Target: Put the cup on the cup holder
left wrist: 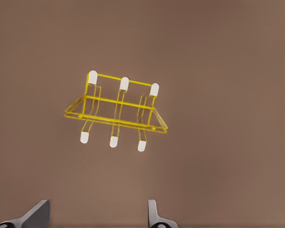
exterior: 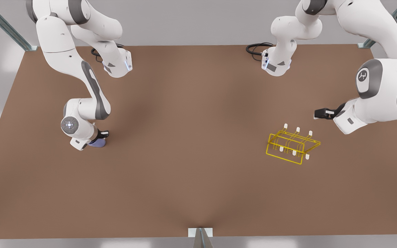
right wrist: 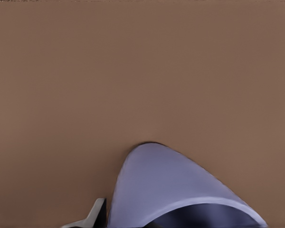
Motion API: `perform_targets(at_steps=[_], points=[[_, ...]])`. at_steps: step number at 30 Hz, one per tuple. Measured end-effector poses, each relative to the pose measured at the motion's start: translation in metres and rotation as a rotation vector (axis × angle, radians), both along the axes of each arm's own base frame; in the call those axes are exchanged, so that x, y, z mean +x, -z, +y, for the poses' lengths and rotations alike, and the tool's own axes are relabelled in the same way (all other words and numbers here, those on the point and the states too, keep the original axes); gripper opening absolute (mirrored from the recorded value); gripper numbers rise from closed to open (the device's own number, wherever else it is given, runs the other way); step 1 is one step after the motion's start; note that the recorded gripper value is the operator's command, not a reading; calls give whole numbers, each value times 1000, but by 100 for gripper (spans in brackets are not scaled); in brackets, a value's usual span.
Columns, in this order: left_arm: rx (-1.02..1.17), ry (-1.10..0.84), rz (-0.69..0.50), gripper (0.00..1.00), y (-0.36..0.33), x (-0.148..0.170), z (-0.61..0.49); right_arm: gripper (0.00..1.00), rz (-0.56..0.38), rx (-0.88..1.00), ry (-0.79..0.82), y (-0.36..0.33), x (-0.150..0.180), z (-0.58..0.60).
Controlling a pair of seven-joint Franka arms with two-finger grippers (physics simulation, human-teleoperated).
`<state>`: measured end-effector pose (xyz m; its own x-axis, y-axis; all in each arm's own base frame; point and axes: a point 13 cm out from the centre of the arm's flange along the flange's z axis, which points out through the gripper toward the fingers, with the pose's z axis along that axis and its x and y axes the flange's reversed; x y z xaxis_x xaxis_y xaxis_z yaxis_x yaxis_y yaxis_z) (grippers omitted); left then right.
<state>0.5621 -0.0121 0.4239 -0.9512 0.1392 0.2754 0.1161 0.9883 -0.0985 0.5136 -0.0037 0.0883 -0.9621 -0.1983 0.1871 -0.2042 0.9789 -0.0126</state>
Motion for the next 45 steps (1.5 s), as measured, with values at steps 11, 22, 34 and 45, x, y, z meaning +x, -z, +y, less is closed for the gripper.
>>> perform_targets(at_steps=[11,22,34,45], points=[[9,-22,2,100,10,6,15,21,-47,14,-40,-27,32,14],[11,-44,-2,100,19,12,29,21,-86,527,-142,-102,68,449],[15,-44,19,100,36,16,27,21,45,1138,283,-36,104,592],[2,66,-4,100,6,-17,-88,100,-20,1215,245,-15,105,604]])
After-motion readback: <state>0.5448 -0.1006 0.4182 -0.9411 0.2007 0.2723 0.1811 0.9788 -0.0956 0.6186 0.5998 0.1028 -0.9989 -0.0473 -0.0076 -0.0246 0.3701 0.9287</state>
